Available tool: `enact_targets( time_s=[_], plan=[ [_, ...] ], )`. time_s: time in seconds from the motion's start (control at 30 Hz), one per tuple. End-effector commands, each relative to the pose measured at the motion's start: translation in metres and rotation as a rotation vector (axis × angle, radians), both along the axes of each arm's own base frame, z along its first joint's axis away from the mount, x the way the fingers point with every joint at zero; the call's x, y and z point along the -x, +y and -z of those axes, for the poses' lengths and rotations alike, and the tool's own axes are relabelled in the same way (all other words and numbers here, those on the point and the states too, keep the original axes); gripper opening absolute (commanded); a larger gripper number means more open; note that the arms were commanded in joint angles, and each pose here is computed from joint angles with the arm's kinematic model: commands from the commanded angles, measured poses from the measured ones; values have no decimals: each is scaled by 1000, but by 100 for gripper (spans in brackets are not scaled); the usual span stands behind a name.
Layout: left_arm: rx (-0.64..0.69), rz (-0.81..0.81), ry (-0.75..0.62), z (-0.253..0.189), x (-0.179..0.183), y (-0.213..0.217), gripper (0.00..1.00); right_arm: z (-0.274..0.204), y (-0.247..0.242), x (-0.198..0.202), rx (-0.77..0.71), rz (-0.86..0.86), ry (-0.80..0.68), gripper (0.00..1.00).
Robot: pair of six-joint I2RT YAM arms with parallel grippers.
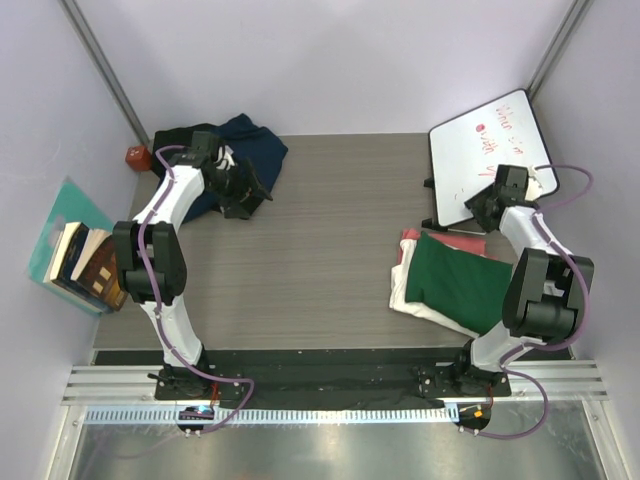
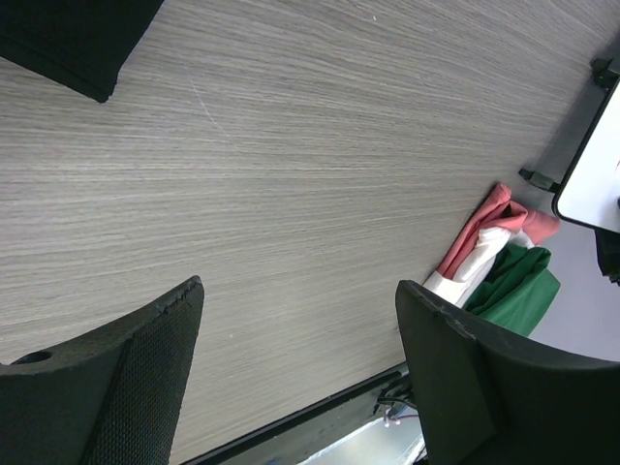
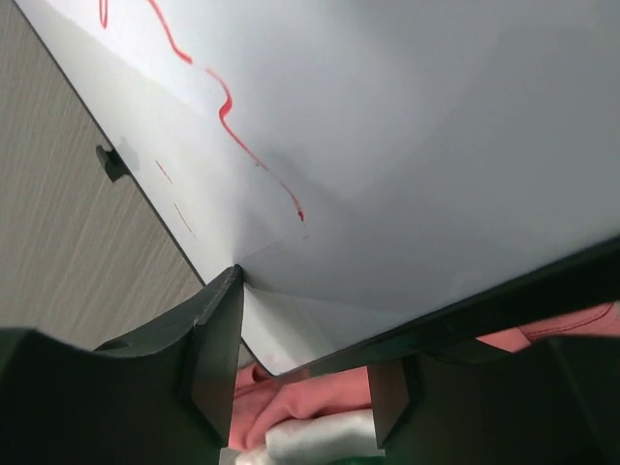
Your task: Fold and stack the t-shirts
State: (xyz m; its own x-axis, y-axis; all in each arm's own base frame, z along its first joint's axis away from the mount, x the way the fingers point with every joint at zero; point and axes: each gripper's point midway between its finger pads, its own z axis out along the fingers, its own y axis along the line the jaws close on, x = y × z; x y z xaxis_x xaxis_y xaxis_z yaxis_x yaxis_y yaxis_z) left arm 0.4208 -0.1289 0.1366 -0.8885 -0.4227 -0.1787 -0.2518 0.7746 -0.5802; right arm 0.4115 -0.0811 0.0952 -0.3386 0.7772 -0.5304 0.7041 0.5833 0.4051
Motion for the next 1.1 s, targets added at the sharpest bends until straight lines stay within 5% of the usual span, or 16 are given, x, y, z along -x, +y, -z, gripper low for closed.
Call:
enact_targets(
  time_s=[0.0, 0.5, 0.87, 1.07],
  plan=[
    [11, 23, -36, -17, 8, -1, 80, 27, 70, -26, 153, -478, -35, 1],
    [-33, 61, 17, -4, 34, -5, 80, 22, 222, -38, 73, -973, -113, 1],
    [-37, 69, 13, -4, 33, -9, 80, 9, 201, -35, 163, -861, -129, 1],
    [-37, 78, 16, -2, 33, -12, 81, 0, 201, -51, 175, -839, -145, 56]
  ],
)
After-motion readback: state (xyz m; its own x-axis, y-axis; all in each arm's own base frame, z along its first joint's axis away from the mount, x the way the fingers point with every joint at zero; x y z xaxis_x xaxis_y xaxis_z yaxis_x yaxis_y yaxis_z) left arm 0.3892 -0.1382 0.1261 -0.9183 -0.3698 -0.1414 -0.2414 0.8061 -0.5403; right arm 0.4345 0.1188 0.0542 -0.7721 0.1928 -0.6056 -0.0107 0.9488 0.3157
